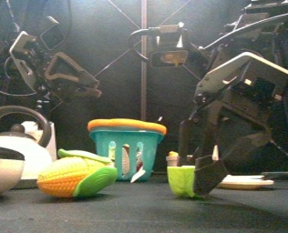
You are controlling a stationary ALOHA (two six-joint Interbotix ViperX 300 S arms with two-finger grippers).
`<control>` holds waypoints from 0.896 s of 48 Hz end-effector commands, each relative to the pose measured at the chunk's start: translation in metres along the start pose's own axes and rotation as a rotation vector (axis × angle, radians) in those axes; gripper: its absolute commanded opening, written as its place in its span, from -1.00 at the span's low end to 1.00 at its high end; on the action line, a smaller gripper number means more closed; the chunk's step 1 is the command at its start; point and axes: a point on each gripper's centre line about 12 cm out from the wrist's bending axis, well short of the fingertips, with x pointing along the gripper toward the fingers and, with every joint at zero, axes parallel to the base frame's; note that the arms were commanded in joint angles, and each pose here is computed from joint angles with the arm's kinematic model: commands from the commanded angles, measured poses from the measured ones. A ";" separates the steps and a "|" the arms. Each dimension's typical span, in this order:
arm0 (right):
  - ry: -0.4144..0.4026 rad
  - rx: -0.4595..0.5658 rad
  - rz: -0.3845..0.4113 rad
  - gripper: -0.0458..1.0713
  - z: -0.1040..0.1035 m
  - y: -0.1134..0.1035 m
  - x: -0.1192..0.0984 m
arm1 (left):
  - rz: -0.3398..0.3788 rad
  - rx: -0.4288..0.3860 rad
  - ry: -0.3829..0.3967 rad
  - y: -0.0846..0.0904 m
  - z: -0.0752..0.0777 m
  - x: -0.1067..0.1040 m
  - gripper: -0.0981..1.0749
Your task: Grab starfruit bottom
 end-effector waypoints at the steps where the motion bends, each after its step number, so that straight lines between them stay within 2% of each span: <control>1: -0.034 0.012 0.007 0.93 0.012 -0.001 -0.006 | 0.001 -0.003 -0.024 0.000 0.006 0.002 0.47; 11: -0.036 0.010 0.013 0.81 0.011 -0.001 -0.005 | 0.001 -0.003 -0.023 0.000 0.005 0.001 0.47; 21: -0.037 0.019 0.008 0.42 0.013 -0.003 -0.006 | 0.001 -0.003 -0.021 0.000 0.005 0.001 0.47; 26: -0.044 0.020 0.000 0.30 0.016 -0.006 -0.009 | 0.002 -0.004 -0.023 0.000 0.005 0.001 0.47; 43: -0.077 0.020 -0.011 0.25 0.026 -0.009 -0.023 | 0.001 -0.003 -0.023 0.000 0.005 0.001 0.47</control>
